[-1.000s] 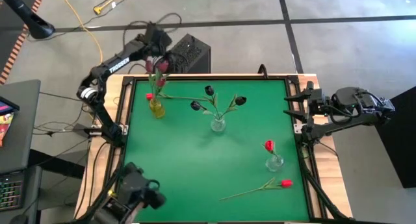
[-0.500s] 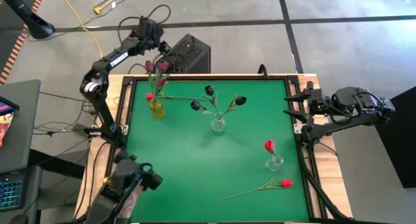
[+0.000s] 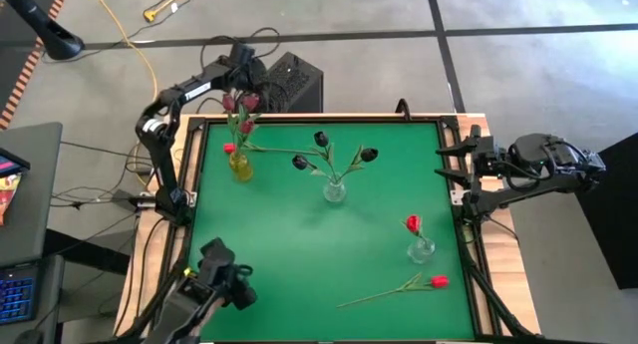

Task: Sort flowers into vase by color
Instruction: Put the top red flower into the right transparent vase

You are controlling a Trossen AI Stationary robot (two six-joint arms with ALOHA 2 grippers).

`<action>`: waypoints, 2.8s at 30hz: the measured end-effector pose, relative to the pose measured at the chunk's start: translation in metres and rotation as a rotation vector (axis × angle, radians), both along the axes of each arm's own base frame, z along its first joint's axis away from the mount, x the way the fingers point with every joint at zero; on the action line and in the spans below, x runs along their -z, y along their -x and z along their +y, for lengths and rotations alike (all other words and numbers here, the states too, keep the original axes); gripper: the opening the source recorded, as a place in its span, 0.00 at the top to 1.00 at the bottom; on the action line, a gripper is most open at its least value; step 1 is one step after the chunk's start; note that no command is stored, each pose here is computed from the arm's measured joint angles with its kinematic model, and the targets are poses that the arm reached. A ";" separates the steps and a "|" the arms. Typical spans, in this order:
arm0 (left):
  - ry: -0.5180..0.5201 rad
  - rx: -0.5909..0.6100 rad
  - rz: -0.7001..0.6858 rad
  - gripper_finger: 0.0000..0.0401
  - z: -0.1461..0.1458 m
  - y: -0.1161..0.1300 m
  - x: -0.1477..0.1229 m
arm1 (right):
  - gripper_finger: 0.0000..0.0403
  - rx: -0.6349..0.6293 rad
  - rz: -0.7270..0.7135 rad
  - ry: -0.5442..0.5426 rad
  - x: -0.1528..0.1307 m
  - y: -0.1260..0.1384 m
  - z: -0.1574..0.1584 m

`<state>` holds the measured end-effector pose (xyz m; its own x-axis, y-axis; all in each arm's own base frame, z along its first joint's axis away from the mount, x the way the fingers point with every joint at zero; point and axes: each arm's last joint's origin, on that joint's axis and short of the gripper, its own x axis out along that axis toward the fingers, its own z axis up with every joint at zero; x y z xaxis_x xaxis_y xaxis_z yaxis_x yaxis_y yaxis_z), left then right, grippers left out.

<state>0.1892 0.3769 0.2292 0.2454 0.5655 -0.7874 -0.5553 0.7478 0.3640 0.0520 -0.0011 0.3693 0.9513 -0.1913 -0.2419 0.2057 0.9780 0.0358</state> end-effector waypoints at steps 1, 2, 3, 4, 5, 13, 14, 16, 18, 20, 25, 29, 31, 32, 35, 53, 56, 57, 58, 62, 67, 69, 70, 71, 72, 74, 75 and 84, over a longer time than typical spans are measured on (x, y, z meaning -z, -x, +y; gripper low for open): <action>0.019 0.017 0.018 0.39 -0.002 0.000 0.002 | 0.33 0.000 0.000 0.000 0.000 0.000 0.000; 0.039 0.035 0.037 0.39 -0.004 0.000 0.003 | 0.33 0.000 0.000 0.000 0.000 0.000 0.000; 0.063 0.055 0.053 0.39 -0.006 0.001 0.005 | 0.33 0.000 -0.001 0.000 0.000 0.000 0.000; 0.078 0.073 0.063 0.39 -0.009 0.002 0.008 | 0.33 0.000 -0.001 -0.001 0.000 0.000 0.000; 0.093 0.091 0.077 0.39 -0.012 0.001 0.012 | 0.33 0.001 -0.001 -0.002 0.000 0.000 0.000; 0.199 0.235 0.122 0.39 -0.034 0.000 0.051 | 0.33 0.002 -0.001 -0.007 0.000 0.000 0.000; 0.199 0.265 0.129 0.39 -0.038 -0.003 0.054 | 0.33 0.002 -0.001 -0.006 0.000 0.000 0.000; 0.222 0.324 0.130 0.39 -0.044 -0.009 0.058 | 0.33 0.000 0.000 -0.001 0.000 0.000 0.000; 0.244 0.395 0.133 0.39 -0.052 -0.015 0.061 | 0.33 0.000 0.000 -0.001 0.000 0.000 0.000; 0.251 0.456 0.147 0.39 -0.060 -0.022 0.064 | 0.33 0.000 0.000 0.000 0.000 0.000 0.000; 0.237 0.593 0.199 0.39 -0.079 -0.040 0.071 | 0.33 -0.001 0.001 0.005 0.000 0.000 0.000; 0.242 0.663 0.220 0.39 -0.092 -0.054 0.072 | 0.33 -0.002 0.002 0.009 0.000 0.000 0.000; 0.239 0.679 0.220 0.39 -0.097 -0.060 0.072 | 0.33 -0.002 0.002 0.010 0.000 0.000 0.000; 0.238 0.686 0.219 0.39 -0.099 -0.063 0.072 | 0.33 -0.002 0.002 0.010 0.000 0.000 0.000; 0.234 0.717 0.219 0.39 -0.105 -0.069 0.071 | 0.33 -0.002 0.002 0.011 0.000 0.000 0.000; 0.335 0.753 0.187 0.50 -0.111 -0.072 0.059 | 0.33 -0.003 0.003 0.013 0.000 0.000 0.000; 0.356 0.760 0.198 0.50 -0.113 -0.071 0.060 | 0.33 -0.003 0.003 0.013 0.000 0.000 0.000; 0.354 0.762 0.200 0.50 -0.114 -0.072 0.060 | 0.33 -0.003 0.003 0.013 0.000 0.000 0.000; 0.351 0.760 0.204 0.50 -0.114 -0.072 0.060 | 0.33 -0.002 0.004 0.013 0.000 0.000 0.000; 0.356 0.754 0.215 0.50 -0.113 -0.073 0.063 | 0.33 -0.003 0.004 0.013 0.000 0.000 0.000; 0.391 0.736 0.275 0.50 -0.113 -0.073 0.076 | 0.33 -0.002 0.004 0.013 0.000 0.000 0.000; 0.400 0.724 0.311 0.50 -0.112 -0.072 0.081 | 0.33 -0.004 0.005 0.017 0.000 0.000 0.000; 0.394 0.718 0.326 0.50 -0.112 -0.072 0.081 | 0.33 -0.005 0.006 0.024 0.000 0.000 0.000; 0.397 0.719 0.332 0.51 -0.112 -0.072 0.082 | 0.33 -0.005 0.006 0.027 0.000 0.000 0.000; 0.397 0.720 0.333 0.52 -0.112 -0.072 0.082 | 0.33 -0.006 0.007 0.032 0.000 0.000 0.000; 0.396 0.728 0.339 0.57 -0.112 -0.072 0.082 | 0.33 -0.005 0.007 0.034 0.000 0.000 0.000; 0.394 0.733 0.342 0.61 -0.112 -0.072 0.082 | 0.33 -0.004 0.008 0.036 0.000 0.000 0.000; 0.385 0.712 0.365 0.98 -0.109 -0.072 0.079 | 0.33 -0.003 0.007 0.037 0.000 0.000 0.000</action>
<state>0.2611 0.2679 0.1502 0.1339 0.0543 -0.9895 0.1895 0.9787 0.0794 0.0518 -0.0013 0.3693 0.9501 -0.1972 -0.2418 0.2028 0.9792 -0.0016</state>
